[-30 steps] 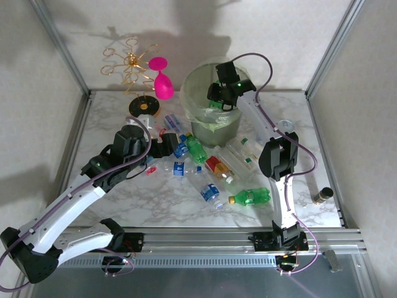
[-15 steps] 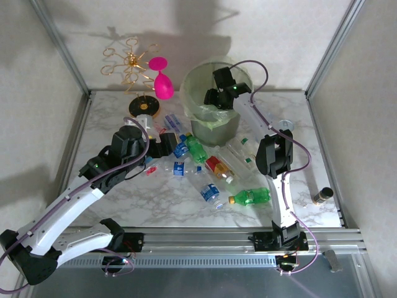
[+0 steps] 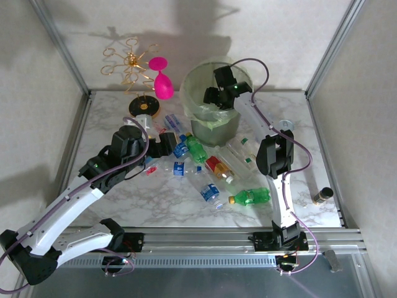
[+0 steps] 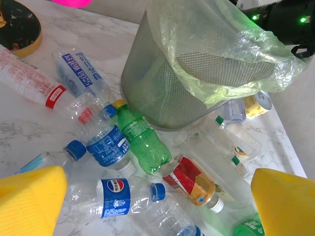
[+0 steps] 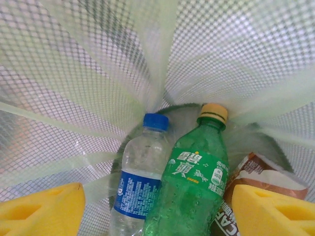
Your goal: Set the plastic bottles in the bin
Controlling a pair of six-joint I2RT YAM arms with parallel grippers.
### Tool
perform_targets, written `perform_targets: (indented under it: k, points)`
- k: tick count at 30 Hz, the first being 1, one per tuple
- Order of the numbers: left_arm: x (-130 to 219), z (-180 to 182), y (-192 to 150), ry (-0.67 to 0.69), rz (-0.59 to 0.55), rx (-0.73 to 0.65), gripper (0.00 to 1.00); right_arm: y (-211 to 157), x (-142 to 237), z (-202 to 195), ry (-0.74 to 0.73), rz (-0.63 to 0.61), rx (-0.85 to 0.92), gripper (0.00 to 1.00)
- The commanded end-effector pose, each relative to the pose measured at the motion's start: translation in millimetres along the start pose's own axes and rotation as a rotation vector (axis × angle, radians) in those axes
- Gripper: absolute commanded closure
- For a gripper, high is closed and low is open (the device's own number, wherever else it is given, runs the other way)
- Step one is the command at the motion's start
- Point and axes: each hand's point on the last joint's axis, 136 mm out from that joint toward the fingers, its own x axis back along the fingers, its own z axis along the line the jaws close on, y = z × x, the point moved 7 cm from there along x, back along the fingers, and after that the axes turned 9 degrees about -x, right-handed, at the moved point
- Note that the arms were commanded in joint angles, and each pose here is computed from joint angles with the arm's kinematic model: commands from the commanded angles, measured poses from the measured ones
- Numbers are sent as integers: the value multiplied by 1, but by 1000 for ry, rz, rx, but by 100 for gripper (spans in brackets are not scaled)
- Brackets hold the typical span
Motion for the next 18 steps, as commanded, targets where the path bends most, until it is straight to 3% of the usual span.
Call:
perform_targets:
  k: [1,11,18]
  points:
    - [14,-1,15,11,-49,8,4,31,57,12,56,-122,20,22]
    - [32,0,24,25,-90,24,4,52,165,20,186,-290,66,25]
    - [45,3,22,16,-102,51,3,26,228,-2,266,-354,38,19]
